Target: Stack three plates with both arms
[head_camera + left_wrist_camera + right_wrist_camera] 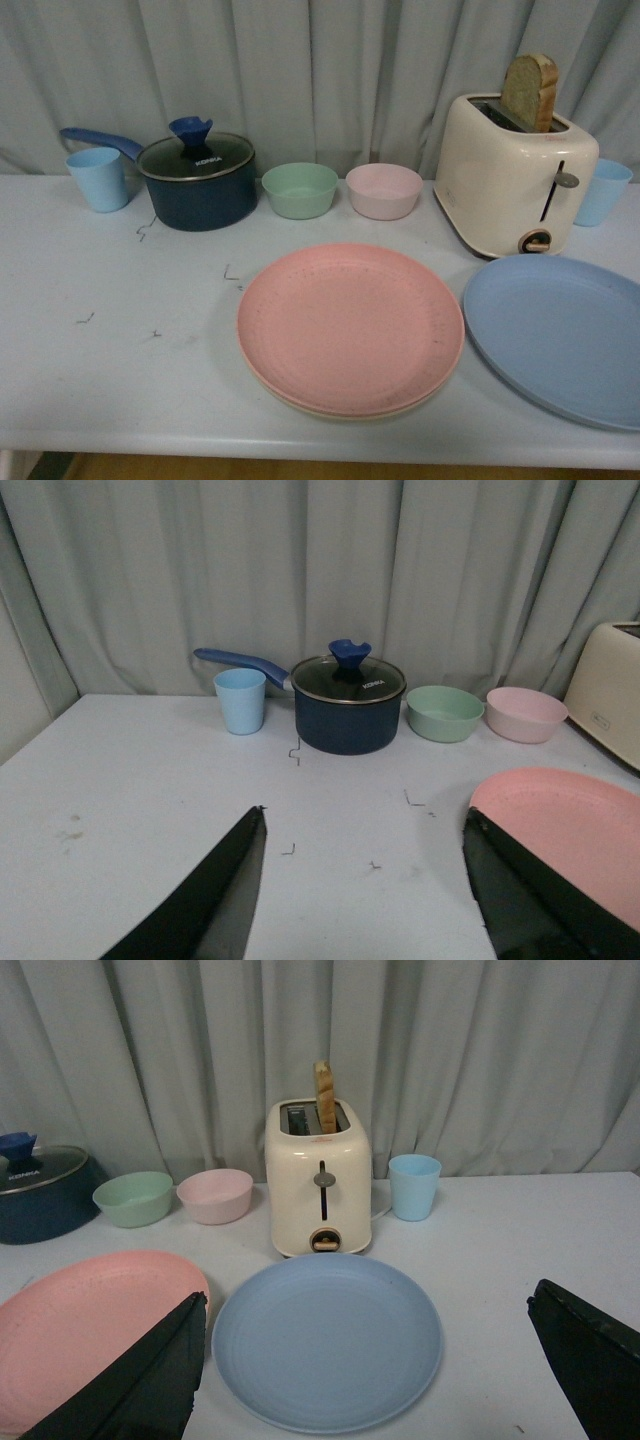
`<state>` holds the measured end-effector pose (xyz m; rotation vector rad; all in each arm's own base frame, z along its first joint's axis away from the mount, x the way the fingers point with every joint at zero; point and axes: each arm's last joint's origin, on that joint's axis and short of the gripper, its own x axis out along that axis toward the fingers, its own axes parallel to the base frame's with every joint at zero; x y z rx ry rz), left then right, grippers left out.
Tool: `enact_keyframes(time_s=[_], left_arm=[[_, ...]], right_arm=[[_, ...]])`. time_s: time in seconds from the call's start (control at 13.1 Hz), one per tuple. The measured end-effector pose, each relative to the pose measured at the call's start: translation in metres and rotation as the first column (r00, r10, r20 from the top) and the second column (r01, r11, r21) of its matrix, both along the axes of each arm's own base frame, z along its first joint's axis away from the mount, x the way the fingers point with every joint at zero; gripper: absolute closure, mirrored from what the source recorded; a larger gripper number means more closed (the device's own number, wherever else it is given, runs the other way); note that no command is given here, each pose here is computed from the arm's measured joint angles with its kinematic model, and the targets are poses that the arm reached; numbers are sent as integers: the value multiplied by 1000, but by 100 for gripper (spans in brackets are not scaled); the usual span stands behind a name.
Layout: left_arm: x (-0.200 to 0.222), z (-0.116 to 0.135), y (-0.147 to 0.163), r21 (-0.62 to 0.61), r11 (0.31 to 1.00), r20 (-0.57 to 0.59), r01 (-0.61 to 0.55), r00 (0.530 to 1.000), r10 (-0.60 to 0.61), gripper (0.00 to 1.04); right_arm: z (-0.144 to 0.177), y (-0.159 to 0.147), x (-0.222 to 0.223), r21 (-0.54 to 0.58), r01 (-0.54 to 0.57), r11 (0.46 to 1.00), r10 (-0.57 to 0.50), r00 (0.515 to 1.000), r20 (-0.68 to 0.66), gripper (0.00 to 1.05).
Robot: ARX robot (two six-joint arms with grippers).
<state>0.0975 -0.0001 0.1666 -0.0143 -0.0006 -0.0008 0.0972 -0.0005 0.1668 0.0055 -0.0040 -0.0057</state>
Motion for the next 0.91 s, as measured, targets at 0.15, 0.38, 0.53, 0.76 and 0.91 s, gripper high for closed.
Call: enact_keyframes(time_s=[0.15, 0.38, 0.53, 0.76, 0.91], left_arm=[[0, 0, 0, 0, 1000, 0, 0, 1000, 0, 18], [0, 0, 0, 1, 1000, 0, 0, 1000, 0, 7], [0, 0, 0, 1, 1000, 0, 0, 1000, 0, 7], [0, 0, 0, 1, 1000, 0, 0, 1000, 0, 7], [0, 0, 0, 1, 1000, 0, 0, 1000, 0, 7]], right_arm=[[-1, 0, 0, 1, 0, 1000, 0, 1000, -8, 6], [23, -33, 36, 163, 175, 971, -59, 837, -544, 6], [33, -58, 87, 125, 199, 972, -95, 818, -567, 6], [14, -83, 154, 22, 197, 980, -138, 756, -640, 6], [-1, -91, 193, -27, 182, 983, -155, 741, -654, 6]])
